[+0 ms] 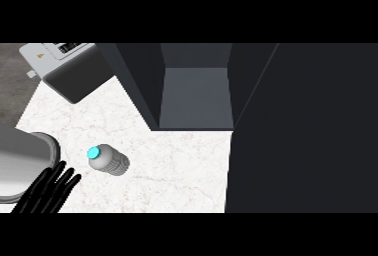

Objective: Pick up the bottled water, place it into the cabinet and close the cabinet

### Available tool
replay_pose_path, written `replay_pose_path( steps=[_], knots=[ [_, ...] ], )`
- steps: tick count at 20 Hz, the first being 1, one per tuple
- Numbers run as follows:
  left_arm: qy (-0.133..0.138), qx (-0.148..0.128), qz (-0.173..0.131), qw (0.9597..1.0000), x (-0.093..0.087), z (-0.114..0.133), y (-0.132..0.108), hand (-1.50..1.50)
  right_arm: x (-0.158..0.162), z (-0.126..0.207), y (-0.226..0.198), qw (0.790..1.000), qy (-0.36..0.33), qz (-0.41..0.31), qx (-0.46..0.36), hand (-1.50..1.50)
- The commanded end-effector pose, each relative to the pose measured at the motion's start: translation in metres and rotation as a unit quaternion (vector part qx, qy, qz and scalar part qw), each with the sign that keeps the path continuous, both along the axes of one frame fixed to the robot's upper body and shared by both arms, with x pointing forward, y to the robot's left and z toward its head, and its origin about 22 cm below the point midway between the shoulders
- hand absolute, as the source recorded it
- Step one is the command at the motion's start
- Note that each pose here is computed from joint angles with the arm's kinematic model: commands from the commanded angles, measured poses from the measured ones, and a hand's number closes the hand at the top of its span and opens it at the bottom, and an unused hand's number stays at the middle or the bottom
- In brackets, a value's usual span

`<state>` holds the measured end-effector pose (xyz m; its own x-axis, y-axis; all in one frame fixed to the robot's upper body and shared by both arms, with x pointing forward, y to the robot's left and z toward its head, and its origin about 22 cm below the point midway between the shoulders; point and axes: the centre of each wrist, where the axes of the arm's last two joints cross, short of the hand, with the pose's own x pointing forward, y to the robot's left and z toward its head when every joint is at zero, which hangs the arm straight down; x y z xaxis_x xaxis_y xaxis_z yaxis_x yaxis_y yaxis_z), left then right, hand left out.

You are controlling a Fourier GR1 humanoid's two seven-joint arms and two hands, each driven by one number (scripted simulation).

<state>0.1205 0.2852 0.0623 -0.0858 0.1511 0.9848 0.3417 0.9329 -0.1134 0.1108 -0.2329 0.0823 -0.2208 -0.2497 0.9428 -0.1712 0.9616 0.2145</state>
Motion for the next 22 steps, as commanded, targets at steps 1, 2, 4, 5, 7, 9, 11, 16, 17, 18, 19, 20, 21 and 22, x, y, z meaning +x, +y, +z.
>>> replay_pose_path(
  steps=[1,2,4,5,7,9,11,16,17,18,19,20,21,22],
  knots=[
    [-0.002,-0.006,0.008,0.9999,-0.011,-0.018,-0.004,-1.50,0.005,-0.007,0.003,1.000,0.002,-0.008,0.005,-1.50],
    [-0.005,0.000,0.028,0.9996,0.001,-0.004,0.022,-1.50,-0.004,0.006,0.006,1.000,0.000,0.000,0.003,-1.50],
    [0.003,-0.010,0.034,0.9994,0.012,-0.020,0.029,-1.50,-0.009,-0.005,0.010,1.000,-0.011,-0.005,0.002,-1.50],
    [0.005,-0.007,0.036,0.9993,0.009,-0.021,0.020,-1.50,0.005,0.002,0.011,1.000,-0.010,0.002,-0.001,-1.50],
    [-0.002,-0.002,0.056,0.9984,0.011,-0.009,0.039,-1.50,-0.003,-0.007,0.006,1.000,-0.005,0.002,-0.011,-1.50],
    [-0.002,0.013,0.052,0.9986,0.038,-0.018,0.025,-1.50,-0.006,-0.012,0.009,1.000,-0.007,0.007,-0.010,-1.50],
    [0.004,0.018,0.040,0.9990,0.030,-0.035,0.037,-1.50,-0.012,-0.012,0.008,1.000,-0.008,0.001,-0.010,-1.50],
    [-0.006,0.041,0.063,0.9971,0.070,-0.051,0.058,-1.50,0.001,-0.004,0.003,1.000,-0.007,0.008,-0.010,-1.50],
    [0.000,0.051,0.048,0.9976,0.048,-0.066,0.040,-1.50,-0.015,-0.013,-0.005,1.000,-0.006,0.005,-0.005,-1.50],
    [-0.002,0.051,0.054,0.9972,0.068,-0.044,0.058,-1.50,-0.008,-0.011,0.006,1.000,-0.005,0.010,-0.012,-1.50],
    [0.005,0.058,0.054,0.9968,0.065,-0.055,0.051,-1.50,-0.015,-0.015,0.005,1.000,-0.005,0.017,-0.004,-1.50],
    [0.004,0.050,0.050,0.9975,0.071,-0.064,0.066,-1.50,-0.010,-0.014,0.004,1.000,-0.015,0.008,-0.010,-1.50],
    [0.012,0.059,0.044,0.9972,0.072,-0.066,0.052,-1.50,-0.016,-0.020,0.011,1.000,-0.009,0.020,-0.010,-1.50],
    [0.015,0.056,0.053,0.9969,0.075,-0.080,0.062,-1.50,-0.025,-0.003,0.008,1.000,-0.010,0.012,-0.005,-1.50]
  ],
)
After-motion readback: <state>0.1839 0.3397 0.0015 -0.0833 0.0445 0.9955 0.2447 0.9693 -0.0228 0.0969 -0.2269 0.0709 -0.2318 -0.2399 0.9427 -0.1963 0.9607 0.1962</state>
